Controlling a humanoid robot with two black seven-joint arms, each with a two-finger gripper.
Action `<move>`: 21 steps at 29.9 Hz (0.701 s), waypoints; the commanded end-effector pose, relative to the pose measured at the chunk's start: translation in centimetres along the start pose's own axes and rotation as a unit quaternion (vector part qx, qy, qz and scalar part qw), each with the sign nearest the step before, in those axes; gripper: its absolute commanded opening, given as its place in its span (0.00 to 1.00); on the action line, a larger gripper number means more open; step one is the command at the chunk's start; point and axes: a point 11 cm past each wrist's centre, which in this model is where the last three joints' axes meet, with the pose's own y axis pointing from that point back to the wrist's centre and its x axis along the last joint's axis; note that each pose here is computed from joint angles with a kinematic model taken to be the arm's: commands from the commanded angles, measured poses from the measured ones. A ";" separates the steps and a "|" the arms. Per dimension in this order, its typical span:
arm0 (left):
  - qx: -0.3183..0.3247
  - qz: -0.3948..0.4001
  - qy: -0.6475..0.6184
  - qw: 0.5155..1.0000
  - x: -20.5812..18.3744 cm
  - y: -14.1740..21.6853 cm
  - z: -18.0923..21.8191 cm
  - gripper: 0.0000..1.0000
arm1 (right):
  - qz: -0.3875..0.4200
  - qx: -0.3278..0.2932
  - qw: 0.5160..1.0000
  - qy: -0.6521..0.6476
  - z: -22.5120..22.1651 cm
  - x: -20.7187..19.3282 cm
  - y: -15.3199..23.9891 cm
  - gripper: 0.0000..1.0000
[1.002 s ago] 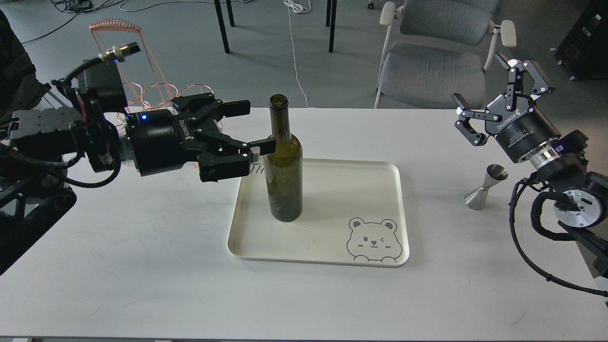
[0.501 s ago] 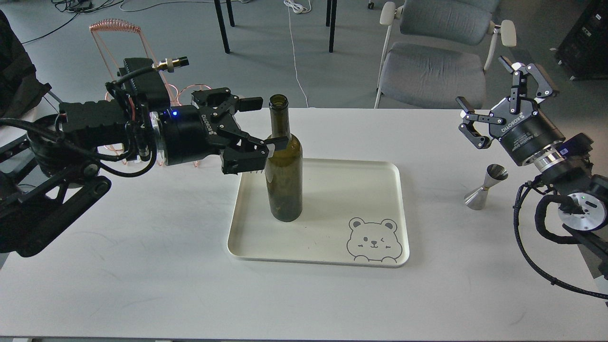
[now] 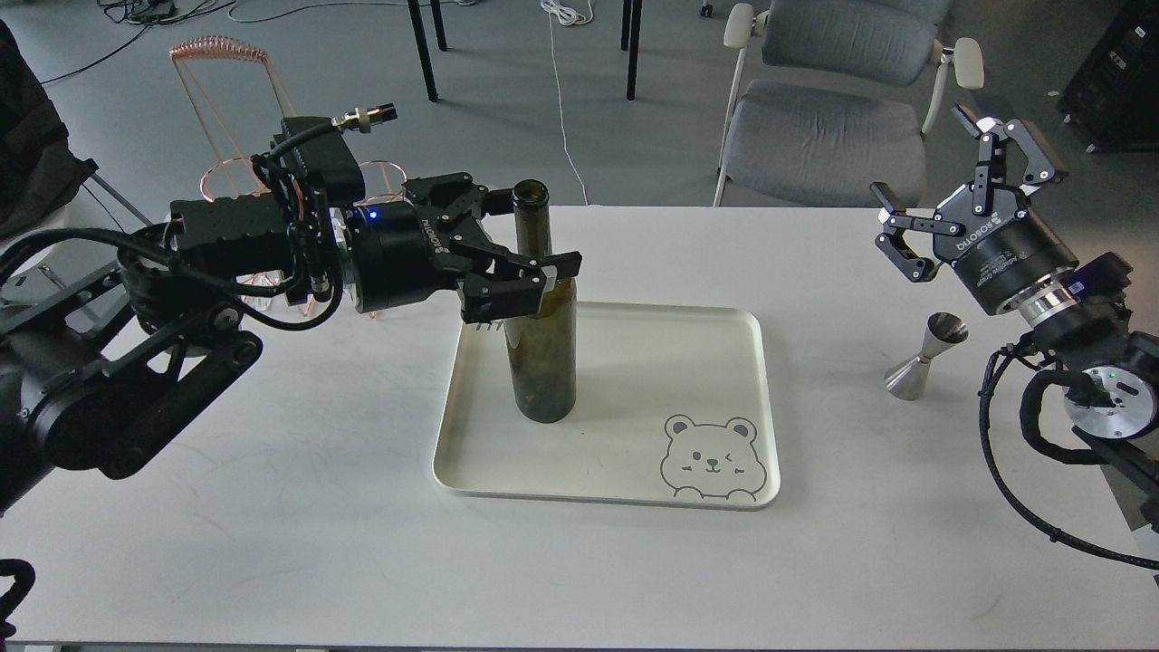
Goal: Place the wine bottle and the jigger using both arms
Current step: 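Reach the left gripper to the wine bottle neck and grasp it, then lift the wine bottle with the left gripper toward the copper rack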
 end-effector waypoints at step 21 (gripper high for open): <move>-0.005 0.042 -0.034 0.999 3.7 -0.1 0.0 0.09 | 0.003 -0.003 1.000 -0.002 0.4 0.1 0.2 0.99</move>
